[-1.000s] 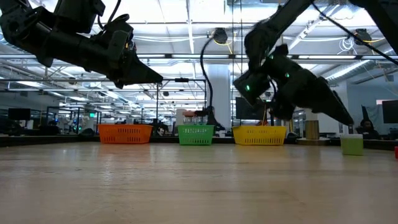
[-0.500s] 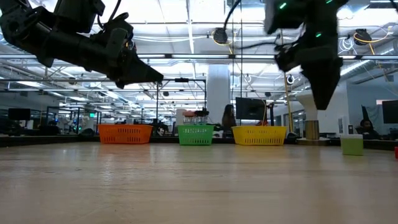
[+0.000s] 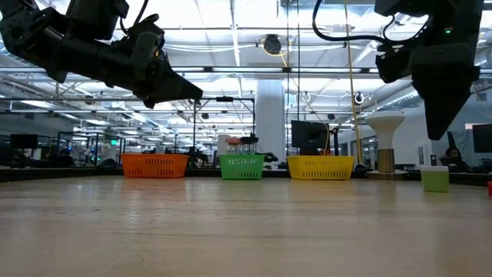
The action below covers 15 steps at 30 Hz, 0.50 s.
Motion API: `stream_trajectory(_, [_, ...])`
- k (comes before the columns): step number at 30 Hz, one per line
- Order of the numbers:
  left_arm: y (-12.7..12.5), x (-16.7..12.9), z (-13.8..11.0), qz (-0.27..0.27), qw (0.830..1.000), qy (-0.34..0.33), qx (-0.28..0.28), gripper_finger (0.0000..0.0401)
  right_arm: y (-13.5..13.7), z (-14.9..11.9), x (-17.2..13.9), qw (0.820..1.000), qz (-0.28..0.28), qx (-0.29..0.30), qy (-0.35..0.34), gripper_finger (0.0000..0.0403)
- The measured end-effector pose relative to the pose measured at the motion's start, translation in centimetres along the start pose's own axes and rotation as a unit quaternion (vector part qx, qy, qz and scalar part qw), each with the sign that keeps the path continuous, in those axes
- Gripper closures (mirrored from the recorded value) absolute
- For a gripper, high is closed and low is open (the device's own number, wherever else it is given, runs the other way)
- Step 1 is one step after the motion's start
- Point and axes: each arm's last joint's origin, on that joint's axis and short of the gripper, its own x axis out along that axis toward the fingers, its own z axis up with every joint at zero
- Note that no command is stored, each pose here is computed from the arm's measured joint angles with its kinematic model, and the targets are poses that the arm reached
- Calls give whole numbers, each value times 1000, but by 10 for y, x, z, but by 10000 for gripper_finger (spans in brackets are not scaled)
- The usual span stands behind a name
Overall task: Pick & Place Office items
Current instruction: Put the green charger adapter into the yellow bin
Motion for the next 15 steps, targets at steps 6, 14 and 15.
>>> stream_trajectory(6, [-1,5,-3,-6,1000,-29,-4,398,3,-2,1,1000,-13,-1,-23,216])
stream_trajectory(14, [-6,19,-19,-50,996,-71,5,395,12,-13,9,998,12,-42,-49,140])
stream_trajectory(15, [-6,20,-20,-50,996,-71,6,398,12,-15,11,998,10,-40,-47,137])
